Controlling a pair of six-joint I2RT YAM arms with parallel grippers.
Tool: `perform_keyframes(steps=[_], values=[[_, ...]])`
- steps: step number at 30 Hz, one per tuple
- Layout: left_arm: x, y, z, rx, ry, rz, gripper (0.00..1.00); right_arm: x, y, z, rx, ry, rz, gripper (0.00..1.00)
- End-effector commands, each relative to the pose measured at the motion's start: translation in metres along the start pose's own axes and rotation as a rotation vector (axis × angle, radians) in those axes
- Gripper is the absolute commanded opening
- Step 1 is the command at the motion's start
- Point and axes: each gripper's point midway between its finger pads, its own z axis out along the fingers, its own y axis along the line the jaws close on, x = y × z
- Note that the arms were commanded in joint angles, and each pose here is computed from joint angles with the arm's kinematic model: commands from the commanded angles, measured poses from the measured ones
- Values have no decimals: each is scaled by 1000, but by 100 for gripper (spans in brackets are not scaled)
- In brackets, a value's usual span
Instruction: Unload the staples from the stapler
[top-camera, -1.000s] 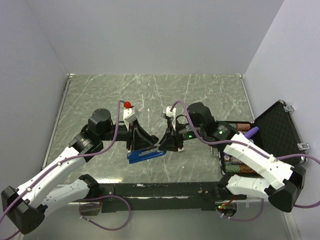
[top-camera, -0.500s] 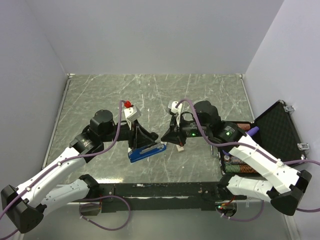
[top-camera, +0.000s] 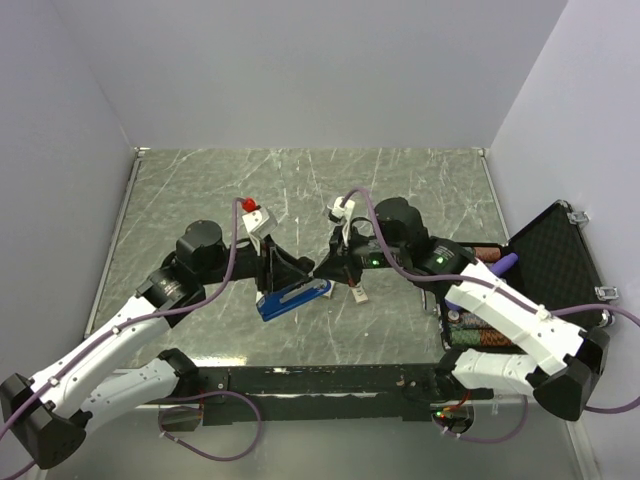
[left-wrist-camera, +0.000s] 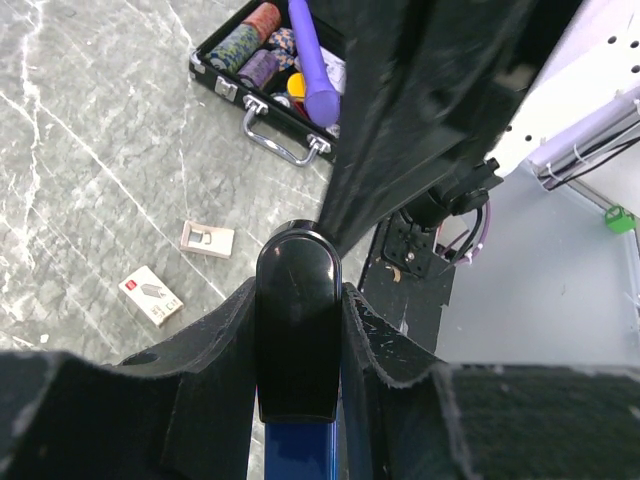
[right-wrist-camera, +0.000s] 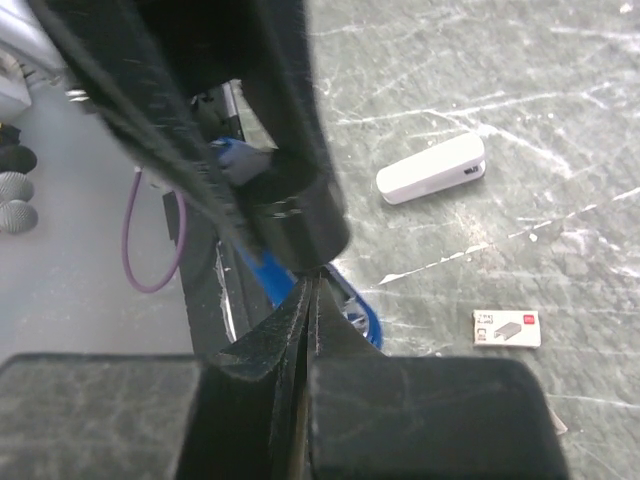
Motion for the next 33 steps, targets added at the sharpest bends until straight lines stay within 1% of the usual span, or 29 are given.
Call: perform_keyframes(steps=[1, 8, 14, 20, 33], values=[[-43, -21, -8, 45, -141, 68, 1, -12, -6, 8, 20, -47, 0, 0], [-47, -20, -11, 28, -159, 67, 1, -3, -9, 14, 19, -24, 24, 0], [-70, -14, -15, -36, -265, 65, 1, 18, -8, 18, 13, 6, 58, 0], [-85, -9, -17, -74, -341, 41, 1, 37, -12, 26, 32, 32, 87, 0], [-106, 10, -27, -181, -499, -39, 1, 51, -8, 50, 21, 30, 127, 0]])
